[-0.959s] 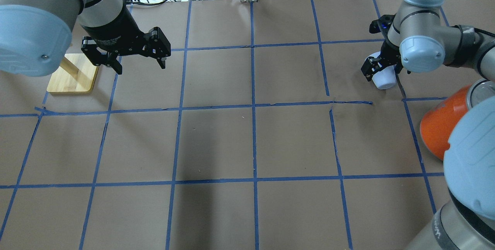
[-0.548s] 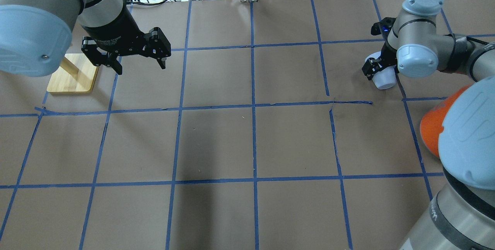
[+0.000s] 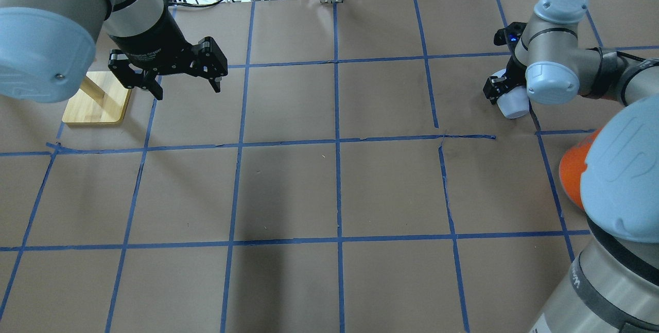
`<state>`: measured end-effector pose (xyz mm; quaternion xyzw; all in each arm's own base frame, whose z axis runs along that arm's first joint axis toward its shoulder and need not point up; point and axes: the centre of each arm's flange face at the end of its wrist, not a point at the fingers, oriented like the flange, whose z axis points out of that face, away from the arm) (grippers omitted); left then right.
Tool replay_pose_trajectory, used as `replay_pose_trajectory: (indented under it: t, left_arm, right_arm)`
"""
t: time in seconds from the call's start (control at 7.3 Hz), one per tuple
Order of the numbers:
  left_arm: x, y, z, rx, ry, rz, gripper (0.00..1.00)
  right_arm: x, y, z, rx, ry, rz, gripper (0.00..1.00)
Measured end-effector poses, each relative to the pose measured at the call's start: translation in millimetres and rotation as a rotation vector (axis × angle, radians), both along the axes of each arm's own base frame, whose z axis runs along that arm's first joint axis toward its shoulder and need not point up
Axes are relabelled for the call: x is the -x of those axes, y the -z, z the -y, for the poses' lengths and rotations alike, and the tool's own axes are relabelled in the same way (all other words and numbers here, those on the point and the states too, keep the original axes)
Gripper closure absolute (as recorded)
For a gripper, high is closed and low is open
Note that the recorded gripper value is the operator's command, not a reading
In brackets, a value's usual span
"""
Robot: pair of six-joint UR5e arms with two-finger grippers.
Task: Flip cup
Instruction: 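Move the right gripper to the upright white cup and grasp it, then carry the cup with the right gripper toward the table centre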
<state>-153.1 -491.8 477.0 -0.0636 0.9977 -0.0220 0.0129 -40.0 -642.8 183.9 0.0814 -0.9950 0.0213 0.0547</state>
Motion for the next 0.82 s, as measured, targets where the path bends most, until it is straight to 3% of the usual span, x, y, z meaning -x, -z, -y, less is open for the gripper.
replay_pose_trajectory:
  t: [0.41, 0.82]
  left_arm:
    - [0, 0, 0, 0.001, 0.000, -0.001, 0.00]
    - [0, -1, 0, 0.003, 0.000, -0.001, 0.00]
  right_arm:
    - [-8, -19, 4, 0.022, -0.084, -0.001, 1.00]
    - [-69, -45, 6, 0.062, -0.189, -0.009, 1.00]
